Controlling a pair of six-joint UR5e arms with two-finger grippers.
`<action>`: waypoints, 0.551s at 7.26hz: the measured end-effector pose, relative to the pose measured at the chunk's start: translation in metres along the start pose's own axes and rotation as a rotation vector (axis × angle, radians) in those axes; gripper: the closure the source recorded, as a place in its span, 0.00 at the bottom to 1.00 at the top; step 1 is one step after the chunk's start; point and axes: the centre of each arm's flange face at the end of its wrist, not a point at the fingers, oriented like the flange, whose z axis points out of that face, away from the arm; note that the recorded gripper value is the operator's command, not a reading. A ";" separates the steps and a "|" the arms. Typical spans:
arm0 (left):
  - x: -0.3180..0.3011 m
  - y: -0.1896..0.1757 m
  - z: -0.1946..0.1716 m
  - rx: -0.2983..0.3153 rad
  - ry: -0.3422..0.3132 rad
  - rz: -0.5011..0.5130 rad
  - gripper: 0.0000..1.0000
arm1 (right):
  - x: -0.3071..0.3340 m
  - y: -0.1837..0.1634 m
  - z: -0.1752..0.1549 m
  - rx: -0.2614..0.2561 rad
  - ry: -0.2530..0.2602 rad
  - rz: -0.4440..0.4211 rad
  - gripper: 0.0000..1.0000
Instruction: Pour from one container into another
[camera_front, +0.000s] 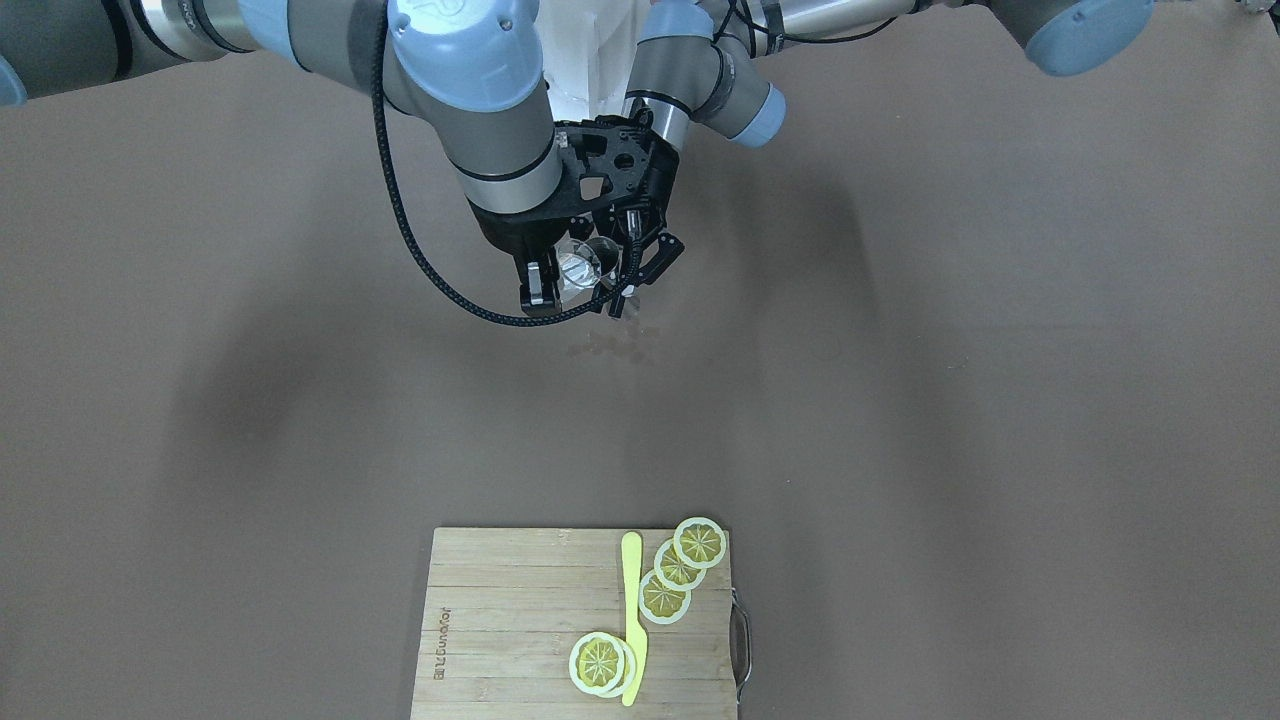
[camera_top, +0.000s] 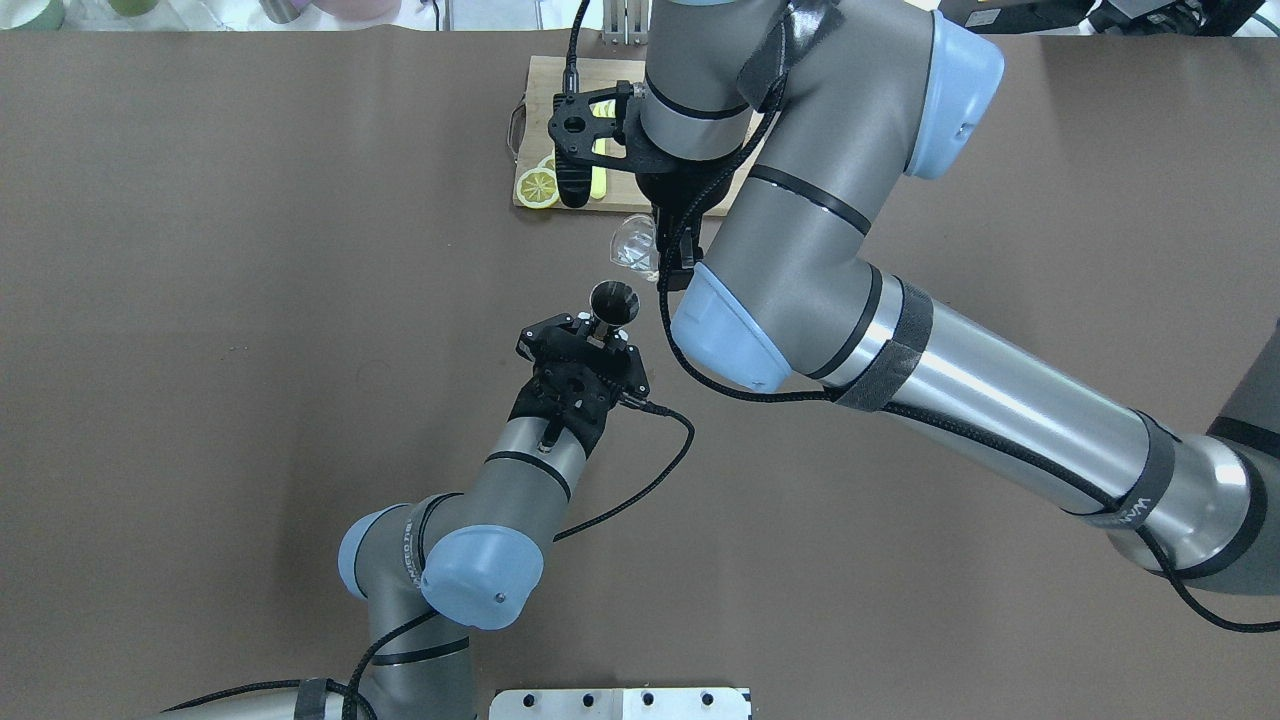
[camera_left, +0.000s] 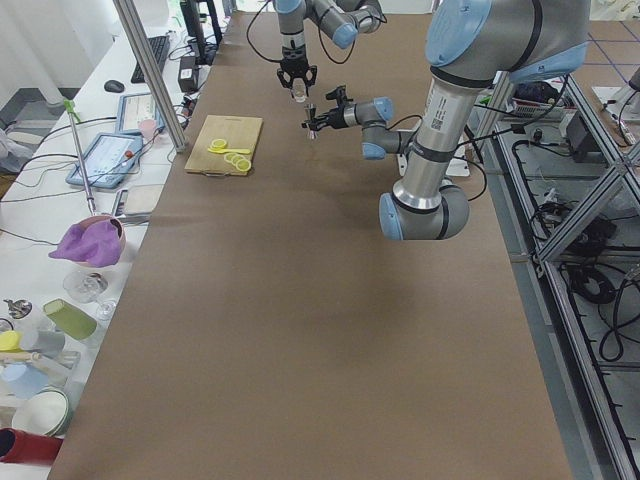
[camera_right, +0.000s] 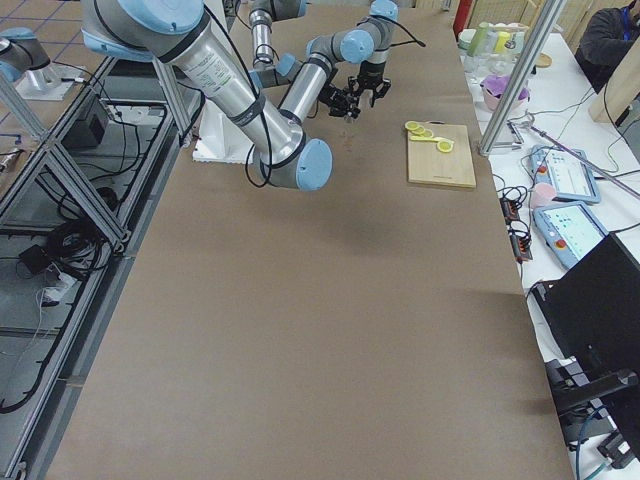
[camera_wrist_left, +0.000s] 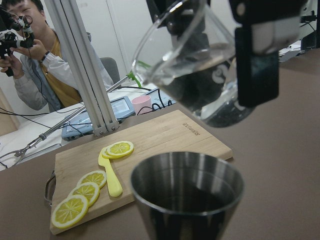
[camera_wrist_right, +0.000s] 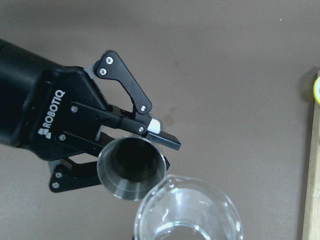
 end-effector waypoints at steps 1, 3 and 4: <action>0.000 0.000 0.000 0.000 0.000 -0.001 1.00 | -0.001 -0.001 0.000 -0.003 -0.002 -0.011 1.00; 0.000 0.000 0.000 0.000 0.000 0.000 1.00 | -0.002 -0.001 0.000 -0.010 -0.006 -0.040 1.00; 0.000 0.000 0.000 0.000 0.000 0.000 1.00 | -0.004 -0.001 -0.001 -0.010 -0.005 -0.050 1.00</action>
